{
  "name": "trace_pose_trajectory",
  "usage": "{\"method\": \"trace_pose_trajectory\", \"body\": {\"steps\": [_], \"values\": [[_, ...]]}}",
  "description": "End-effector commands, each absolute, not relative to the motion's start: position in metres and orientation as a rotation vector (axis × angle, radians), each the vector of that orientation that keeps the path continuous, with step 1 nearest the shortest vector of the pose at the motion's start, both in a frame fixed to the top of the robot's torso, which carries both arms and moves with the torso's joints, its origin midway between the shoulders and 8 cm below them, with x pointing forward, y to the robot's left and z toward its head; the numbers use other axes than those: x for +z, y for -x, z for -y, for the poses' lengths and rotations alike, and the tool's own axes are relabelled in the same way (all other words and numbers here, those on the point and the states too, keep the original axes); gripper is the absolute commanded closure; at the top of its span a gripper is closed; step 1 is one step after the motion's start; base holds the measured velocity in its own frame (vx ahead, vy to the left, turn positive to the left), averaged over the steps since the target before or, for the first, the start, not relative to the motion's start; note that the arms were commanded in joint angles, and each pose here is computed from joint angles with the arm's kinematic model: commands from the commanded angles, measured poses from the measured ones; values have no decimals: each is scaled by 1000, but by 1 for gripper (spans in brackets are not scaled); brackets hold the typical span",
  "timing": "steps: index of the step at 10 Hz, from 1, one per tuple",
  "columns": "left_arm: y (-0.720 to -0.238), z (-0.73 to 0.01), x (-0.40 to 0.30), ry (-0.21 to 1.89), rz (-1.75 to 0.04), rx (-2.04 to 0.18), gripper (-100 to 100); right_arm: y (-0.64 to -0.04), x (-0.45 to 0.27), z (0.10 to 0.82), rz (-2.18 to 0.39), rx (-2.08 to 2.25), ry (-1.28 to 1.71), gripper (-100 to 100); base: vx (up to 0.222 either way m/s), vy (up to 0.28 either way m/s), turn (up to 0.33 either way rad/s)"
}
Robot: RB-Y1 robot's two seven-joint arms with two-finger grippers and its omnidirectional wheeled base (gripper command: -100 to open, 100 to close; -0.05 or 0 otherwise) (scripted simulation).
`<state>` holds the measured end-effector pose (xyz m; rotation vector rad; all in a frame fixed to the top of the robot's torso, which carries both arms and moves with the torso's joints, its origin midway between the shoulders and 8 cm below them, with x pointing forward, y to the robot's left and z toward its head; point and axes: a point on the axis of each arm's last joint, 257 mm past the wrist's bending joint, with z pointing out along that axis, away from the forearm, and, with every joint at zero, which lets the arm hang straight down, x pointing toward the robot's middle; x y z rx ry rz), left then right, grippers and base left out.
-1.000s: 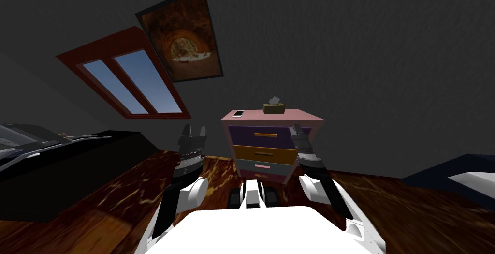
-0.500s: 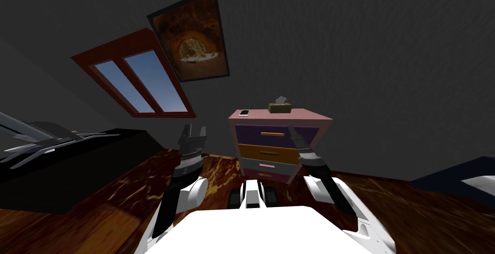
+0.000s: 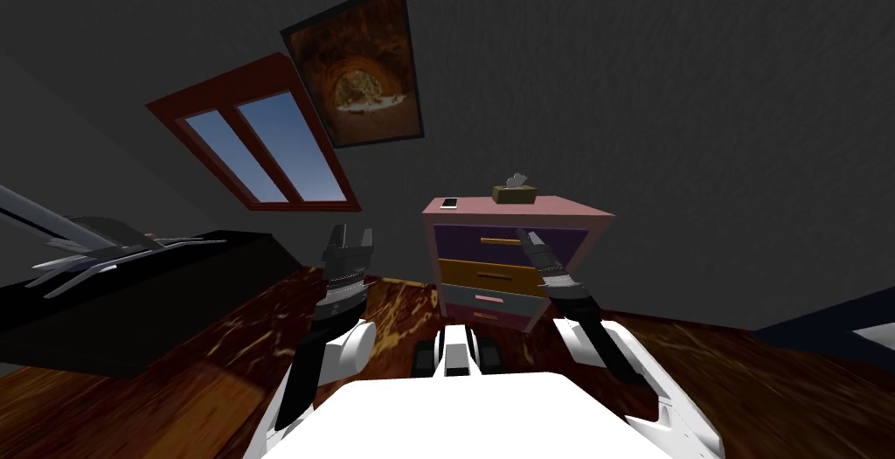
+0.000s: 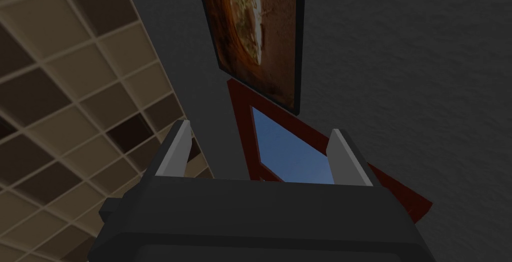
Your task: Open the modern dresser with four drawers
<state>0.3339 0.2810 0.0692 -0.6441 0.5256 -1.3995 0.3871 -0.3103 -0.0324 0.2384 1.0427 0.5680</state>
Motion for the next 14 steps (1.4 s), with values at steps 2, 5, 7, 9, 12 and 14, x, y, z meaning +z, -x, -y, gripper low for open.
{"method": "trace_pose_trajectory", "body": {"steps": [2,5,7,9,12,14], "values": [[-334,-281,69,644,-526,-1400,0,-393,-44,322,-1101,371,-146,-100,-12,84,13],[-334,-281,69,644,-526,-1400,0,-397,-55,333,-1145,224,-80,-100,-19,84,28],[-334,-281,69,644,-526,-1400,0,-399,-61,339,-1169,129,-29,-100,-6,93,16],[-334,-281,69,644,-526,-1399,0,-401,-67,346,-1191,41,17,-100,-9,69,18],[-334,-281,69,644,-526,-1400,0,-403,-73,353,-1213,-48,64,-100,-10,66,17],[-334,-281,69,644,-526,-1400,0,-406,-86,370,-1256,-198,144,-100,-4,106,39]]}}
